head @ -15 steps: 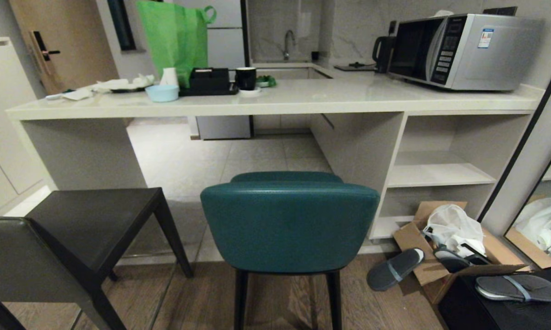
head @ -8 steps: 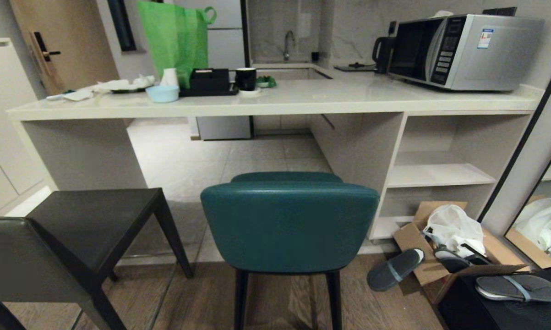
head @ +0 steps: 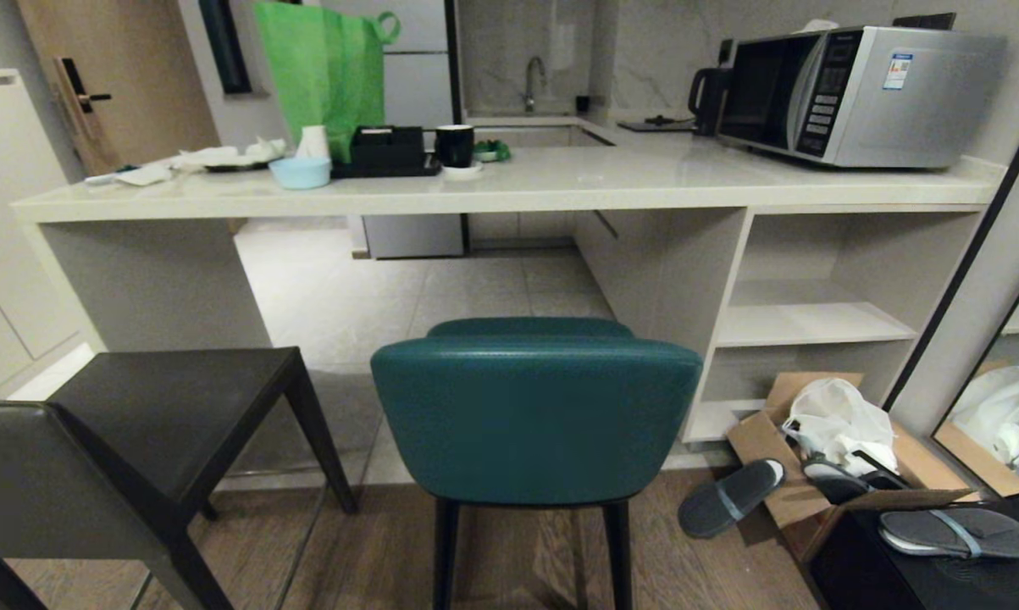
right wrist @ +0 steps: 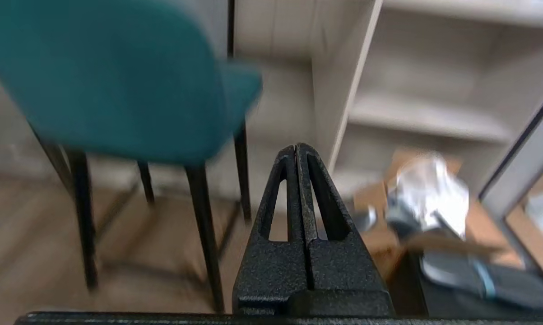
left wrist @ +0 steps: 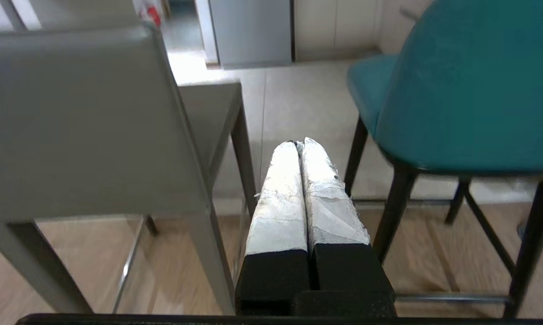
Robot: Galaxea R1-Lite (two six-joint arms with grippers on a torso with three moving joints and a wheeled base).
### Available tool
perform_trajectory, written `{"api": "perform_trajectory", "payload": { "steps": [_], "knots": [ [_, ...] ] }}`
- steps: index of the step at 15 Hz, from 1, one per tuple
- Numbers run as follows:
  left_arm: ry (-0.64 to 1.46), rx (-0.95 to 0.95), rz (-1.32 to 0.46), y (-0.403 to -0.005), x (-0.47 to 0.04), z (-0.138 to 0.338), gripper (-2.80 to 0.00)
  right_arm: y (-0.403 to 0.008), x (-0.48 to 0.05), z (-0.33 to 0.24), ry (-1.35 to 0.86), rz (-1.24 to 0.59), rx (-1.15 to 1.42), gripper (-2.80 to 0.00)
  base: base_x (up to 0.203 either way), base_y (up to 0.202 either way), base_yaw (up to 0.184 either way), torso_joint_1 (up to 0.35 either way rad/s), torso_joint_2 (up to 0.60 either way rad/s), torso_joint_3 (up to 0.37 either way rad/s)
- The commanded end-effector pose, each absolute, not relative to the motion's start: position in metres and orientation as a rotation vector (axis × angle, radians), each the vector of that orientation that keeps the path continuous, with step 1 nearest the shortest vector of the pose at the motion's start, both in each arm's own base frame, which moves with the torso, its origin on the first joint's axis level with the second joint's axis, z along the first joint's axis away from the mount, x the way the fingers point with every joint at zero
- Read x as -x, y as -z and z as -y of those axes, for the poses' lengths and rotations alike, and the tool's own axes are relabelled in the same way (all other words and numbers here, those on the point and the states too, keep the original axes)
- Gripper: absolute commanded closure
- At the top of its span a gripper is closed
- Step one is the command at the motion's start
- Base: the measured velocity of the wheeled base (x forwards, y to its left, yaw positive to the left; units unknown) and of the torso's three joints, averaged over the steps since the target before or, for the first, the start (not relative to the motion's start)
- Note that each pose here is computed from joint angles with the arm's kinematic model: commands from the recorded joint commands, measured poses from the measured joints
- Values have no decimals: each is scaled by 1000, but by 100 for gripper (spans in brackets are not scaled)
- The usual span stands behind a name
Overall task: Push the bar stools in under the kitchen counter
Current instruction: Push the gray chair back under the dining table
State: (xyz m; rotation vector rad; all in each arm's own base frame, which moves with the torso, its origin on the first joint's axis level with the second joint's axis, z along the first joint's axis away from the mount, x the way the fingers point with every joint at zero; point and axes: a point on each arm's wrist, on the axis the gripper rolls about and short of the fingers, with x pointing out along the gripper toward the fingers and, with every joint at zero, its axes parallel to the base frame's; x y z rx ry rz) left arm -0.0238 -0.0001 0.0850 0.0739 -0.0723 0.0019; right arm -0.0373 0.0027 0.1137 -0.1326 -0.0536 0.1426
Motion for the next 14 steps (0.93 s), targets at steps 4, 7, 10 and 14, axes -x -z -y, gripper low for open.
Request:
{"api": "perform_trajectory", "payload": {
  "steps": [4, 7, 10, 14],
  "knots": [
    [9, -73, -15, -73, 22, 0, 0, -77, 23, -1, -38, 12, 159, 0, 0, 0, 0, 0, 0, 0],
    [10, -63, -12, -74, 22, 0, 0, -76, 23, 0, -37, 4, 141, 0, 0, 0, 0, 0, 0, 0],
    [5, -9, -11, -74, 22, 0, 0, -76, 23, 0, -29, 1, 100, 0, 0, 0, 0, 0, 0, 0],
    [3, -5, -11, -74, 22, 0, 0, -76, 23, 0, -23, 4, 92, 0, 0, 0, 0, 0, 0, 0]
  ]
}}
